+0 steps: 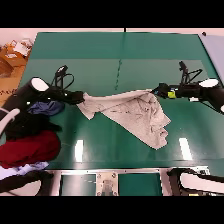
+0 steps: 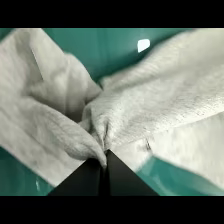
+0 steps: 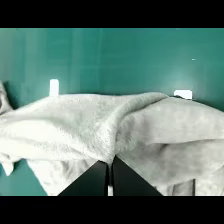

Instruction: Fold the shirts.

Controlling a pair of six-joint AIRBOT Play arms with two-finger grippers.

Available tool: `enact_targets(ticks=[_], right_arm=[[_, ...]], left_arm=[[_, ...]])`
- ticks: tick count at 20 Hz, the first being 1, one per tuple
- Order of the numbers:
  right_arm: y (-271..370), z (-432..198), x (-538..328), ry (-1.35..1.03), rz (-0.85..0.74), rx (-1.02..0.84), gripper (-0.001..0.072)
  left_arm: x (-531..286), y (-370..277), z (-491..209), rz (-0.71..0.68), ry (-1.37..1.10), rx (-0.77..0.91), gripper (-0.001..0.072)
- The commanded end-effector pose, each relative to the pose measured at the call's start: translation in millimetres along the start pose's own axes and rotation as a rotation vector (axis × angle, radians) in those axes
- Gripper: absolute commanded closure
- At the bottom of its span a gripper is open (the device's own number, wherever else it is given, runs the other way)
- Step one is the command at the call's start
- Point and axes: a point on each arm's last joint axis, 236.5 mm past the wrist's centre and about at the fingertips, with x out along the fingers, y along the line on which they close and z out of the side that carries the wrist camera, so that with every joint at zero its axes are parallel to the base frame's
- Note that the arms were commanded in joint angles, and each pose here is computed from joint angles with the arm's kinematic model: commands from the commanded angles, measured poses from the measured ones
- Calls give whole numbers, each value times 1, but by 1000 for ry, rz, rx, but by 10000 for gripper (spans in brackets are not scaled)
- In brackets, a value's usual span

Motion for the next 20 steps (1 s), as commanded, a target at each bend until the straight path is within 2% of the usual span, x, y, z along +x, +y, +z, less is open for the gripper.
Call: enact_targets(ticks=[1, 2, 4, 6, 8, 10, 11, 12, 13, 14, 15, 18, 20], right_arm=[[-18, 27, 4, -40, 0, 42, 418], [-17, 43, -15, -71, 10, 48, 380], [-17, 62, -56, -117, 27, 80, 387], [-27, 52, -90, -105, 10, 95, 612], [-53, 9, -111, -17, -93, 193, 601], [-94, -50, -132, 51, -307, 380, 598], [-111, -83, -144, 80, -421, 467, 533], [-122, -116, -153, 122, -512, 524, 435], [-122, -144, -153, 174, -537, 558, 333], [-116, -169, -147, 222, -525, 601, 201], [-110, -194, -140, 280, -506, 636, 149], [-92, -244, -106, 395, -417, 673, 149], [-88, -257, -81, 385, -382, 663, 150]], left_arm=[[17, 13, 48, 21, -161, -28, 685], [11, 8, 66, 18, -200, -8, 685], [-3, -6, 95, 12, -251, 49, 685], [-10, -17, 109, 0, -266, 97, 685], [-8, -18, 113, -1, -262, 123, 685], [-5, -16, 114, 1, -260, 124, 685], [-2, -15, 113, 2, -256, 121, 685], [-1, -14, 112, 5, -252, 122, 685], [-1, -13, 112, 7, -251, 132, 685], [-1, -13, 112, 8, -251, 141, 685], [-1, -13, 112, 10, -251, 156, 685], [-2, -11, 116, 23, -269, 177, 685], [-1, -8, 122, 33, -292, 179, 685]])
